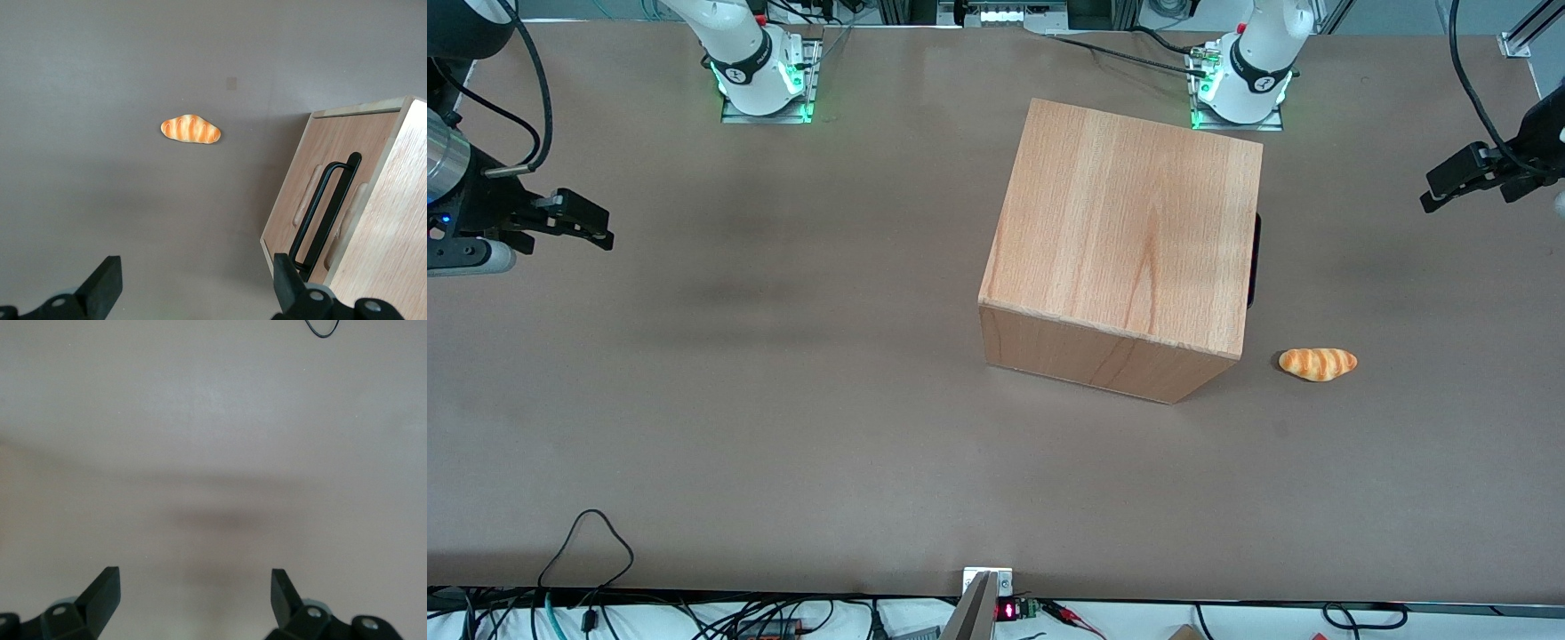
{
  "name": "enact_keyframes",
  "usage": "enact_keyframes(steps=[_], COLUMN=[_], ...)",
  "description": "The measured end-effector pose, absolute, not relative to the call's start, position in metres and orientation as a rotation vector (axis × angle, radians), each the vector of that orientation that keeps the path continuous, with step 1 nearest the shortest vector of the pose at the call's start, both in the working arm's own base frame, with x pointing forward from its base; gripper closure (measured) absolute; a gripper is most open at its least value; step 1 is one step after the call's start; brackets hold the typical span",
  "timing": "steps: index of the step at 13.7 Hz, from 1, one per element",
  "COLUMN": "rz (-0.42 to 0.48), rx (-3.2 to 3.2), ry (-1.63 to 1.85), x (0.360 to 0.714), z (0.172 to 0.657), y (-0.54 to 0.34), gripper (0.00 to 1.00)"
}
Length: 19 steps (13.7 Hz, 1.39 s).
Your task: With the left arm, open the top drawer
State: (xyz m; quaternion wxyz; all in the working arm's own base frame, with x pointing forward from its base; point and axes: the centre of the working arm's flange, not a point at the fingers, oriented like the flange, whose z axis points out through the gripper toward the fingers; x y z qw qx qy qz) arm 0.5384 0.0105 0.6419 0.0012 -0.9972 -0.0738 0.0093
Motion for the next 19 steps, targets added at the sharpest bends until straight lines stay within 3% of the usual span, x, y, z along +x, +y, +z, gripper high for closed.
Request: enact_keyframes(steps=[13,19], rz=[0.037,0.153], rx=[-3.138,-3.239], ry=[-0.112,0.067], x=[0.538,0.549], z=[0.64,0.569], y=[0.009,-0.002], gripper=[0.0,0.0])
